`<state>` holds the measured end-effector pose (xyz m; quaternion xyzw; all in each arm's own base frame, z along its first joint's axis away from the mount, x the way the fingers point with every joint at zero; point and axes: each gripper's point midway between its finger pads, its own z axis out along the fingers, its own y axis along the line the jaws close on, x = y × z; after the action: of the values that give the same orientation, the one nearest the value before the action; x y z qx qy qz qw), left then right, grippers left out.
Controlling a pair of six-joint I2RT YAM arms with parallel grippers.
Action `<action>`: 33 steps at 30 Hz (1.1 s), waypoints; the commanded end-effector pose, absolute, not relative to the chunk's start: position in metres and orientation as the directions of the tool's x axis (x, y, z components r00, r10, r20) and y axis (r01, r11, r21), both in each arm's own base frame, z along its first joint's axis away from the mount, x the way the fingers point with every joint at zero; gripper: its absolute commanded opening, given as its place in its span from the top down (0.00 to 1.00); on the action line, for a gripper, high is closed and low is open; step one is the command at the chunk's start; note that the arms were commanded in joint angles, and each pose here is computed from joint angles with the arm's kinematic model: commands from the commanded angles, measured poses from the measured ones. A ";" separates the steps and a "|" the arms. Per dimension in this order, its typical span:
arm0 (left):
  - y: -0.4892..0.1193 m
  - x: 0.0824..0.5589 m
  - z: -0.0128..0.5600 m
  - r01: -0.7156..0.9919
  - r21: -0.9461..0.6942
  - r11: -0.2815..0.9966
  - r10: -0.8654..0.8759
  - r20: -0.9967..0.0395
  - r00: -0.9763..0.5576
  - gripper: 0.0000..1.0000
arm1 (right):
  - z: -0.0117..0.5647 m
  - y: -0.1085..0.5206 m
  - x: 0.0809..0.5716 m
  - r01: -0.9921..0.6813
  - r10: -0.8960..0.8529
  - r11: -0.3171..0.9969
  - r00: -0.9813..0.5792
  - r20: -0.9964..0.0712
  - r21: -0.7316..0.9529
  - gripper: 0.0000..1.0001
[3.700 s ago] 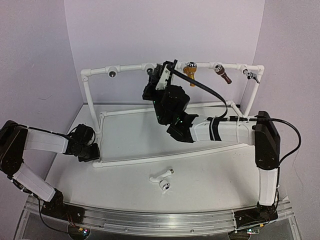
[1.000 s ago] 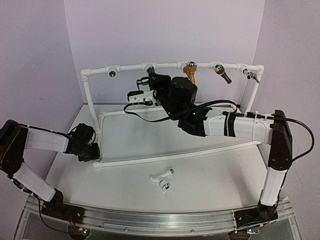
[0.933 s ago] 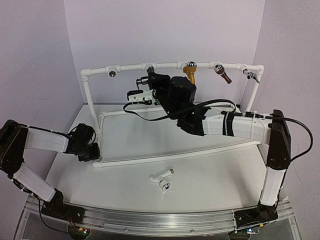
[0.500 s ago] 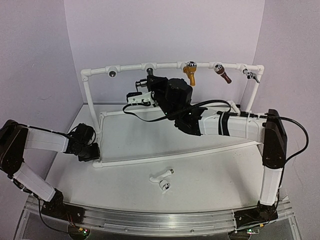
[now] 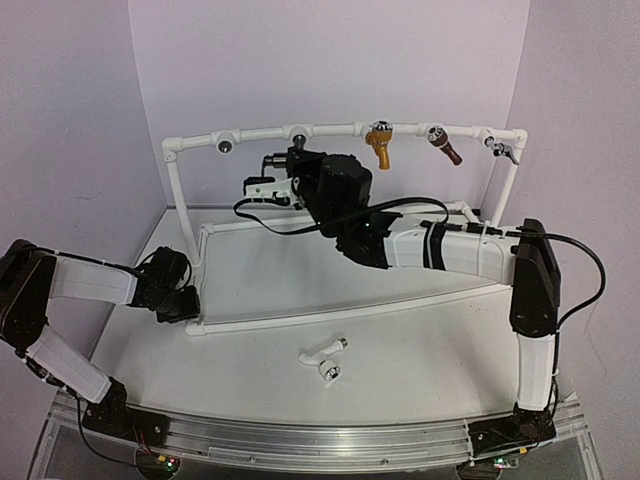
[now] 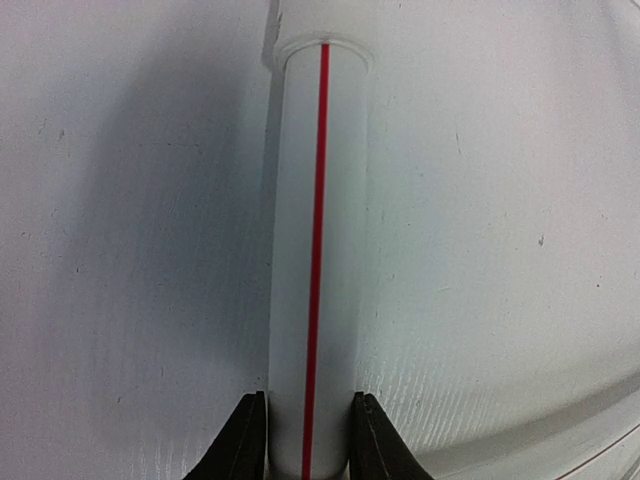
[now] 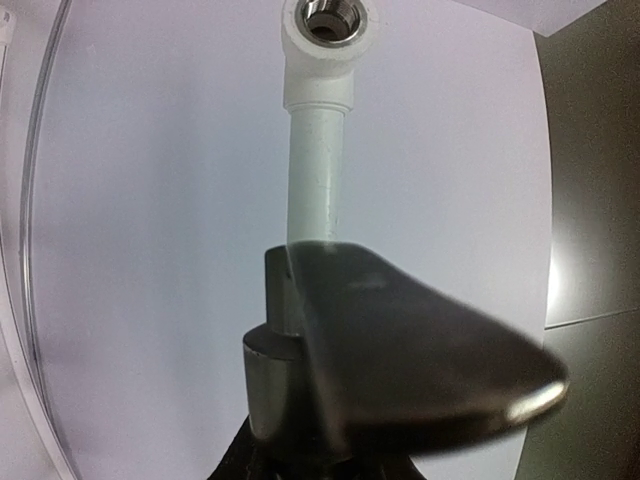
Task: Install the water faucets
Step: Screw the water faucet onto the adaptor.
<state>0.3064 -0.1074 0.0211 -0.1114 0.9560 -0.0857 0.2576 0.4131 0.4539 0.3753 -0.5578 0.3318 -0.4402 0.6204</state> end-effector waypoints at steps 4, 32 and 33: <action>-0.111 0.297 0.014 -0.208 -0.240 0.948 -0.295 -0.422 -0.857 1.00 | 0.425 0.419 0.425 0.201 -0.930 0.208 0.344 -0.130 -0.957 1.00; -0.112 0.298 0.012 -0.208 -0.236 0.949 -0.292 -0.418 -0.860 1.00 | 0.407 0.399 0.442 0.150 -0.924 0.269 0.319 -0.211 -0.951 1.00; -0.112 0.298 0.012 -0.207 -0.236 0.949 -0.291 -0.417 -0.861 1.00 | 0.406 0.398 0.442 0.152 -0.925 0.273 0.313 -0.216 -0.950 1.00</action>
<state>0.3065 -0.1076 0.0213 -0.1097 0.9560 -0.0849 0.2586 0.4146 0.4458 0.3774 -0.5306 0.3738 -0.3741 0.6624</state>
